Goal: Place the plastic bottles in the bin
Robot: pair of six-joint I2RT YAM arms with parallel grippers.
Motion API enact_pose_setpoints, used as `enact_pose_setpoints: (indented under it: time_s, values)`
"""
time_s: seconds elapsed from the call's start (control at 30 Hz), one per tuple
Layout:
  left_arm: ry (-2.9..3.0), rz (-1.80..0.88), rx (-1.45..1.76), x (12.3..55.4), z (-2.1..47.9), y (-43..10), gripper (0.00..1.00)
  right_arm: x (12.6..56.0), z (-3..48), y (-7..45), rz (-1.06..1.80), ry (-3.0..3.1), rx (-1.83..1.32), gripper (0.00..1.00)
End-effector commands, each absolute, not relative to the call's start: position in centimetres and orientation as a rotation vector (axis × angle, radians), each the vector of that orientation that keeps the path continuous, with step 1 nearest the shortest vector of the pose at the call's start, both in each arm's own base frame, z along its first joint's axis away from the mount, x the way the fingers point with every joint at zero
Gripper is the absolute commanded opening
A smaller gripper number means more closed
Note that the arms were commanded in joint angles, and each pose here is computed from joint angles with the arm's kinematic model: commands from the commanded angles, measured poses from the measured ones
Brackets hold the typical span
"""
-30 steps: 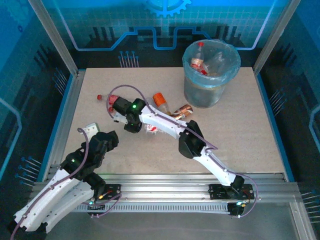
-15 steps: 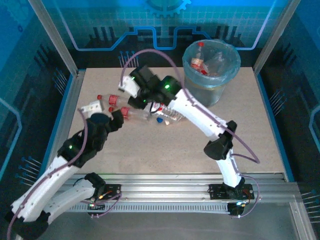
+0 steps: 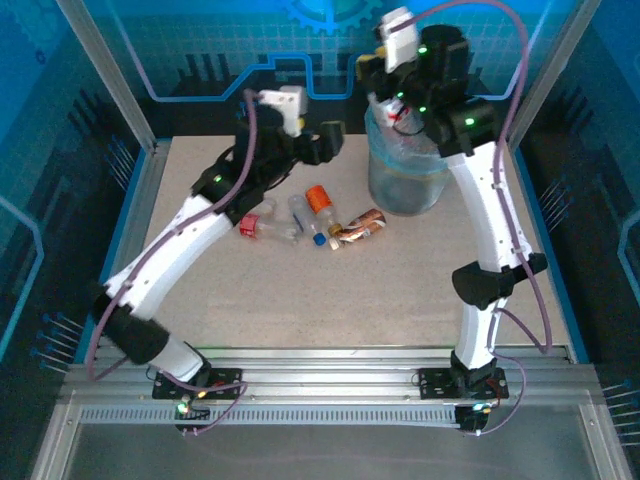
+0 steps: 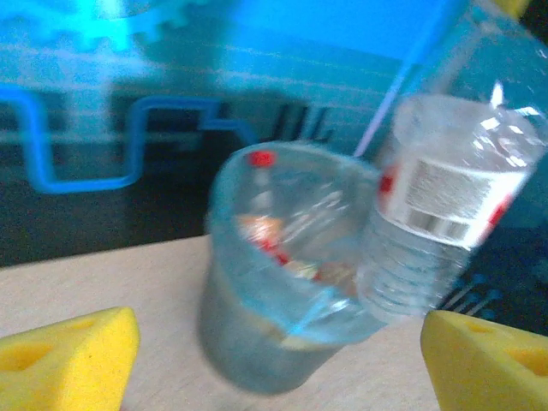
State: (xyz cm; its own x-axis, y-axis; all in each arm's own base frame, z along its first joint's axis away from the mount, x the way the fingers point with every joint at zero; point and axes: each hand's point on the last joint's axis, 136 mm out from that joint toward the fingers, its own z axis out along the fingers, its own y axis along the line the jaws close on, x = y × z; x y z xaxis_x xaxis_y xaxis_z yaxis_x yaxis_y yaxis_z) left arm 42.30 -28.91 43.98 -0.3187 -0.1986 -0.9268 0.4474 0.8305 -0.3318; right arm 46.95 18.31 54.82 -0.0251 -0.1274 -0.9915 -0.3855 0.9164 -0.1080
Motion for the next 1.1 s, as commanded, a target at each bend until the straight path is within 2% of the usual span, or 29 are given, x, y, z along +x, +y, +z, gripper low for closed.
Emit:
enact_pose_setpoints:
  time_s: [0.0,0.17,0.47,0.77,1.07]
  values:
    - [1.738,-0.798,0.325,42.4,45.3,-34.1,0.86,49.0,57.5,14.6,0.203,1.51,-0.249,0.21]
    - [1.741,-0.884,0.321,45.4,44.5,-38.7,0.86,52.7,54.9,10.4,0.116,1.566,-0.127,0.18]
    - [1.829,-0.887,0.283,47.8,40.8,-40.6,0.85,57.5,46.0,9.6,-0.015,1.775,-0.131,0.15]
    - [1.934,-0.88,0.238,47.8,37.0,-40.5,0.84,58.9,39.2,10.3,0.004,1.937,-0.155,0.13]
    - [1.956,-0.876,0.237,47.9,36.1,-40.7,0.84,59.3,34.9,10.5,0.025,2.04,-0.158,0.14]
